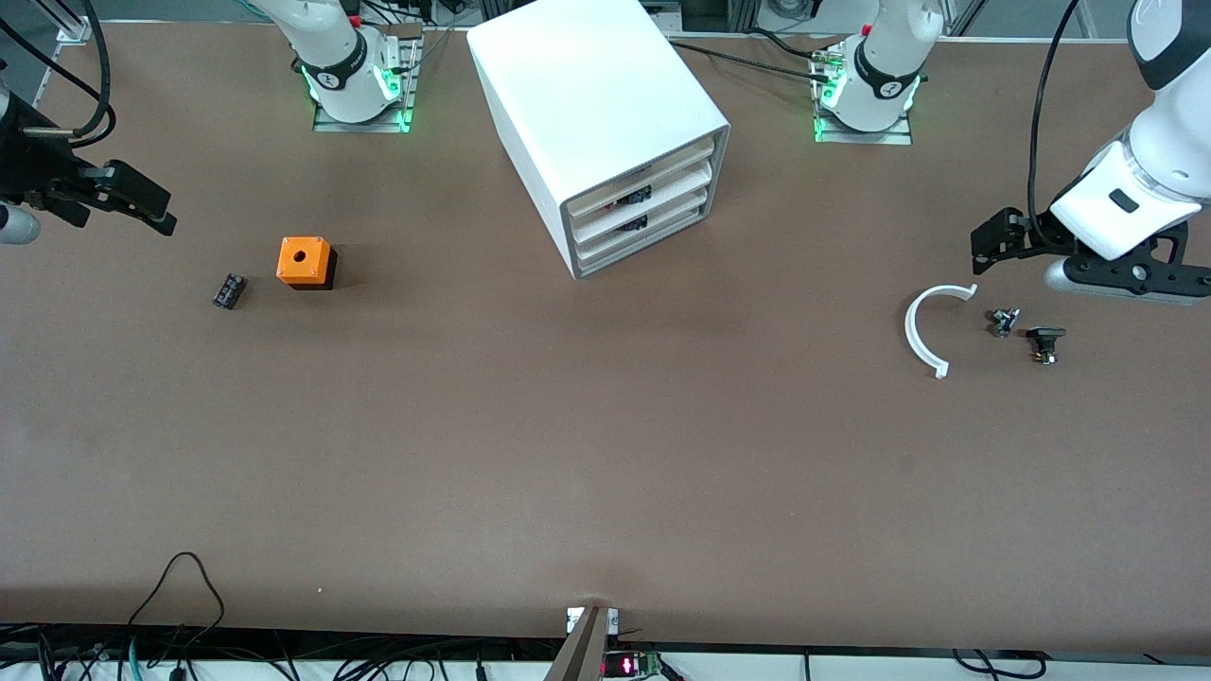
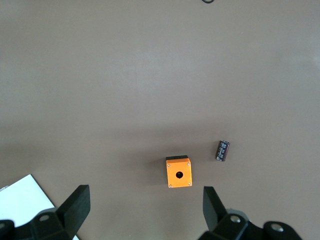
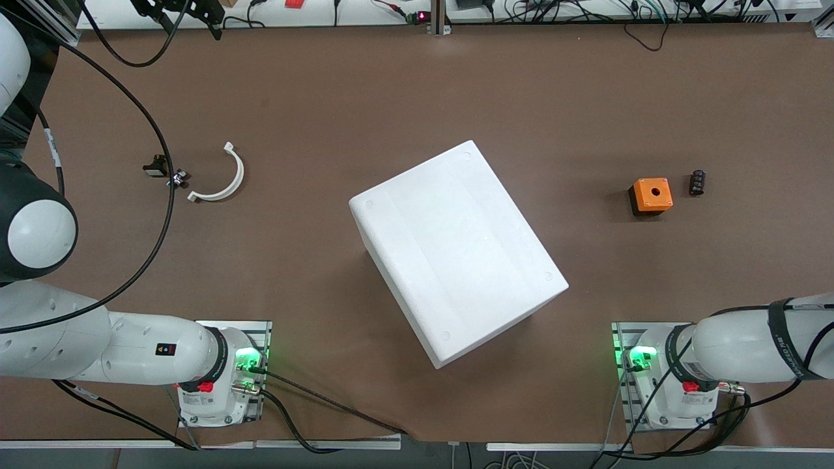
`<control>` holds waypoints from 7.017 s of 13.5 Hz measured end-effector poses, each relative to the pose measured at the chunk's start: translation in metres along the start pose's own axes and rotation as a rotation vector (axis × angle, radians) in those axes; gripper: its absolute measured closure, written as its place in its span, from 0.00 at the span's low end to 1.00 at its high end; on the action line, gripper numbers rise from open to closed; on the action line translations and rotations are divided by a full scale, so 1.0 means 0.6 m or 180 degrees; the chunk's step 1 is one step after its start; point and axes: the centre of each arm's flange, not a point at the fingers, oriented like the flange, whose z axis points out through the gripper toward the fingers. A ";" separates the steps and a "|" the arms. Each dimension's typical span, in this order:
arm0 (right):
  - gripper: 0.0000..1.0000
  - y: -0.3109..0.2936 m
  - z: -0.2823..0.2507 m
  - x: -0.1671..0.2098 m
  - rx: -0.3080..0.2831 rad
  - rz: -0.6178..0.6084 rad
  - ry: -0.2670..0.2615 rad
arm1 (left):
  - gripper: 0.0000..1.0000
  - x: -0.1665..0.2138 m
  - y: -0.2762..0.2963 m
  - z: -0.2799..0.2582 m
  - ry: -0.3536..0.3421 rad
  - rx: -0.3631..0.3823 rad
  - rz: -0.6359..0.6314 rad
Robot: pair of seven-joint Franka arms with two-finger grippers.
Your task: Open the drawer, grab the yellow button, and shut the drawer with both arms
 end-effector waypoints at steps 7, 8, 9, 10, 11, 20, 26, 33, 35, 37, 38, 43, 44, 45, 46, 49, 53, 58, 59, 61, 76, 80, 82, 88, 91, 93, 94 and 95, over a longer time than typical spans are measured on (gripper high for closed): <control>0.00 -0.005 0.010 -0.001 -0.0006 -0.0016 -0.0046 | 0.00 0.002 0.004 -0.003 0.0014 -0.0001 0.0014; 0.00 -0.005 0.010 -0.001 -0.0007 -0.0014 -0.0049 | 0.00 0.002 0.004 -0.003 0.0014 -0.0001 0.0014; 0.00 -0.005 0.012 -0.003 -0.0012 -0.0015 -0.0081 | 0.00 0.002 0.003 -0.003 0.0013 -0.0001 0.0011; 0.00 -0.004 0.019 -0.009 -0.0028 -0.0015 -0.0193 | 0.00 0.002 0.001 -0.003 0.0012 -0.0001 0.0003; 0.00 -0.004 0.028 -0.016 -0.0044 -0.0019 -0.0345 | 0.00 0.002 -0.002 -0.003 0.0012 0.0000 -0.0006; 0.00 -0.010 0.204 0.043 -0.0121 -0.0010 -0.0937 | 0.00 -0.042 0.045 0.023 -0.0706 -0.0485 0.0064; 0.00 -0.029 0.235 0.087 -0.0059 -0.0048 -0.0589 | 0.00 -0.087 0.140 0.051 -0.1510 -0.1483 0.0403; 0.00 -0.056 0.266 0.101 -0.0059 -0.0117 -0.0561 | 0.00 -0.088 0.168 0.223 -0.1264 -0.2840 0.0954; 0.00 -0.057 0.267 0.102 -0.0058 -0.0116 -0.0558 | 0.00 -0.099 0.172 0.281 -0.1235 -0.3352 0.0867; 0.00 -0.071 0.257 0.102 0.0059 0.0038 -0.0539 | 0.00 -0.104 0.189 0.325 -0.1191 -0.3676 0.0796; 0.00 -0.084 0.254 0.100 0.0174 0.0171 -0.0554 | 0.01 -0.104 0.204 0.344 -0.1124 -0.3781 0.0786; 0.00 -0.194 0.248 0.083 0.0306 0.0717 -0.0506 | 0.14 -0.154 0.351 0.461 -0.0855 -0.4201 0.0802; 0.00 -0.214 0.242 0.080 0.0310 0.0831 -0.0479 | 0.14 -0.164 0.367 0.478 -0.0833 -0.4241 0.0823; 0.00 -0.229 0.234 0.078 0.0315 0.0908 -0.0458 | 0.19 -0.169 0.374 0.490 -0.0817 -0.4277 0.0859; 0.00 -0.239 0.229 0.078 0.0321 0.0964 -0.0440 | 0.19 -0.173 0.377 0.499 -0.0805 -0.4305 0.0902; 0.00 -0.281 0.222 0.078 0.0344 0.1179 -0.0386 | 0.32 -0.199 0.406 0.513 -0.0882 -0.4356 0.1033; 0.00 -0.334 0.213 0.082 0.0381 0.1404 -0.0336 | 0.38 -0.227 0.416 0.534 -0.0919 -0.4386 0.1139; 0.00 -0.375 0.203 0.090 0.0434 0.1676 -0.0297 | 0.63 -0.244 0.423 0.543 -0.0972 -0.4399 0.1171; 0.00 -0.384 0.201 0.091 0.0464 0.1731 -0.0302 | 0.73 -0.245 0.424 0.544 -0.0977 -0.4399 0.1174; 0.00 -0.404 0.196 0.092 0.0552 0.1872 -0.0343 | 0.85 -0.246 0.423 0.545 -0.0956 -0.4407 0.1193; 0.00 -0.630 0.215 0.027 0.0964 0.2802 -0.0397 | 0.86 -0.071 0.246 0.544 -0.0498 -0.4233 0.1059; 0.00 -0.715 0.238 -0.019 0.1117 0.2945 -0.0538 | 0.79 -0.039 0.219 0.540 -0.0591 -0.4215 0.0998; 0.00 -0.771 0.266 -0.058 0.1115 0.2996 -0.0595 | 0.60 -0.035 0.217 0.537 -0.0626 -0.4225 0.0954; 0.00 -0.865 0.327 -0.145 0.0944 0.2979 -0.0720 | 0.01 0.007 0.163 0.451 -0.1130 -0.4114 0.0780; 0.00 -0.899 0.363 -0.182 0.0831 0.2923 -0.0762 | 0.00 0.037 0.130 0.364 -0.1529 -0.3824 0.0624; 0.00 -0.917 0.388 -0.203 0.0752 0.2933 -0.0789 | 0.00 0.051 0.114 0.309 -0.1765 -0.3539 0.0445; 0.00 -0.923 0.399 -0.209 0.0728 0.2943 -0.0798 | 0.00 0.057 0.107 0.283 -0.1851 -0.3376 0.0346; 0.00 -0.928 0.407 -0.213 0.0714 0.2948 -0.0803 | 0.00 0.062 0.098 0.259 -0.1900 -0.3199 0.0245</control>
